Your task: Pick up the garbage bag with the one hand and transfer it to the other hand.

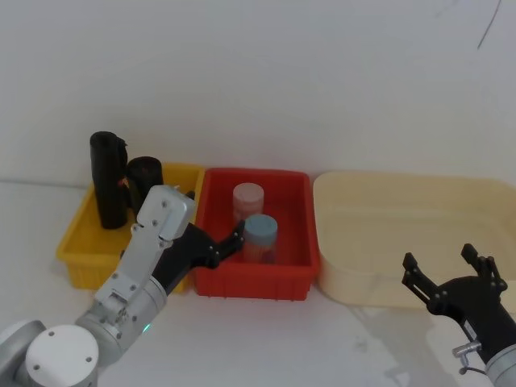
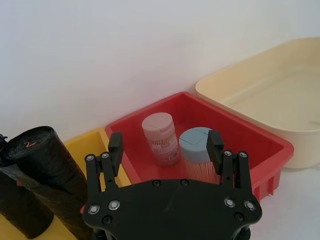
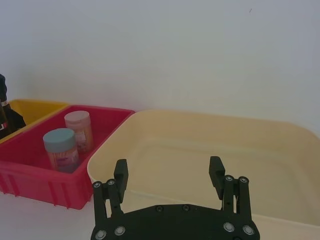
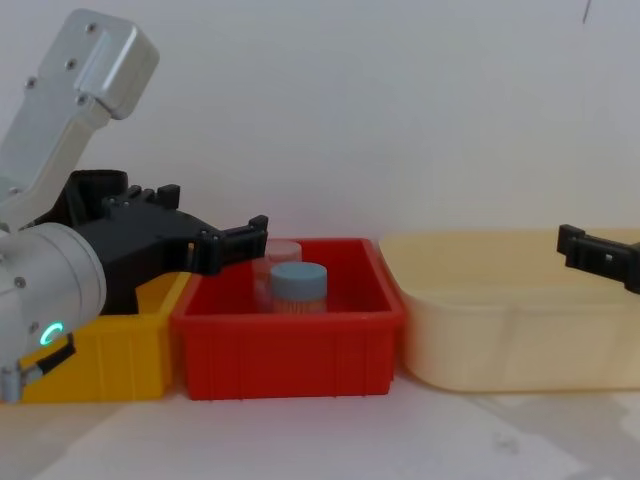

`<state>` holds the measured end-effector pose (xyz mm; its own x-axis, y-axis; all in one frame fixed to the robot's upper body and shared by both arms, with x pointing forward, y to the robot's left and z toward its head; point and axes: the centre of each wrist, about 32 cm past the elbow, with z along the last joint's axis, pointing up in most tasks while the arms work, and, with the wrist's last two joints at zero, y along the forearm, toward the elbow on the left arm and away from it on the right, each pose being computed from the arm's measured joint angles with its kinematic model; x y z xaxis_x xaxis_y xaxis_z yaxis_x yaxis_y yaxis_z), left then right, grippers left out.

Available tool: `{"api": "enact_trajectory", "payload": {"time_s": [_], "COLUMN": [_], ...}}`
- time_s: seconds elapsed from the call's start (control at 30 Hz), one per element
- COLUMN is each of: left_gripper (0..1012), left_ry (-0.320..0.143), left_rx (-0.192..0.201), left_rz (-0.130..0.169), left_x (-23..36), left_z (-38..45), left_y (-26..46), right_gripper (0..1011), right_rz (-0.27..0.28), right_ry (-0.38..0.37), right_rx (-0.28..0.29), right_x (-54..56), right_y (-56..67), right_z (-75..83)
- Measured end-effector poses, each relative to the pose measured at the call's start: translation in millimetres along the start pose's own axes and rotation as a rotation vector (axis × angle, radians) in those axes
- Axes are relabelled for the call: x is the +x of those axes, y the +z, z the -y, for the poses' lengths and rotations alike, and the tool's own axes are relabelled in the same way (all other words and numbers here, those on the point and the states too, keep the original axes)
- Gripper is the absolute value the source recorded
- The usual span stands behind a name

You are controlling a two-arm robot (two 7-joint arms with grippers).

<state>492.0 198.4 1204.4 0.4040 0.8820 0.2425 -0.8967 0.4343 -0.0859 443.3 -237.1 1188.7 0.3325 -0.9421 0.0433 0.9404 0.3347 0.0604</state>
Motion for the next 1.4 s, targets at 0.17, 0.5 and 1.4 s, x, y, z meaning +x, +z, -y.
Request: {"api": "enact_trajectory", "payload": {"time_s": [0.17,0.5,1.4], "left_gripper": [1002,1002,1001], "left_ry": [0.000,0.000,0.000], "left_rx": [0.000,0.000,-0.001], "left_rz": [0.000,0.000,0.001], "left_x": [0.0,0.0,1.0], "left_z": [0.0,0.0,1.0], "left_y": [0.0,0.0,1.5], "right_gripper": [1000,1000,1000], "right_rz": [0.000,0.000,0.000], "right_ry": [0.000,0.000,0.001], "right_rx": [0.000,0.000,0.002], "right_x": [0.0,0.0,-0.1], "right_y": [0.0,0.0,0.8], "right_z": [0.0,0.0,-1.0]}}
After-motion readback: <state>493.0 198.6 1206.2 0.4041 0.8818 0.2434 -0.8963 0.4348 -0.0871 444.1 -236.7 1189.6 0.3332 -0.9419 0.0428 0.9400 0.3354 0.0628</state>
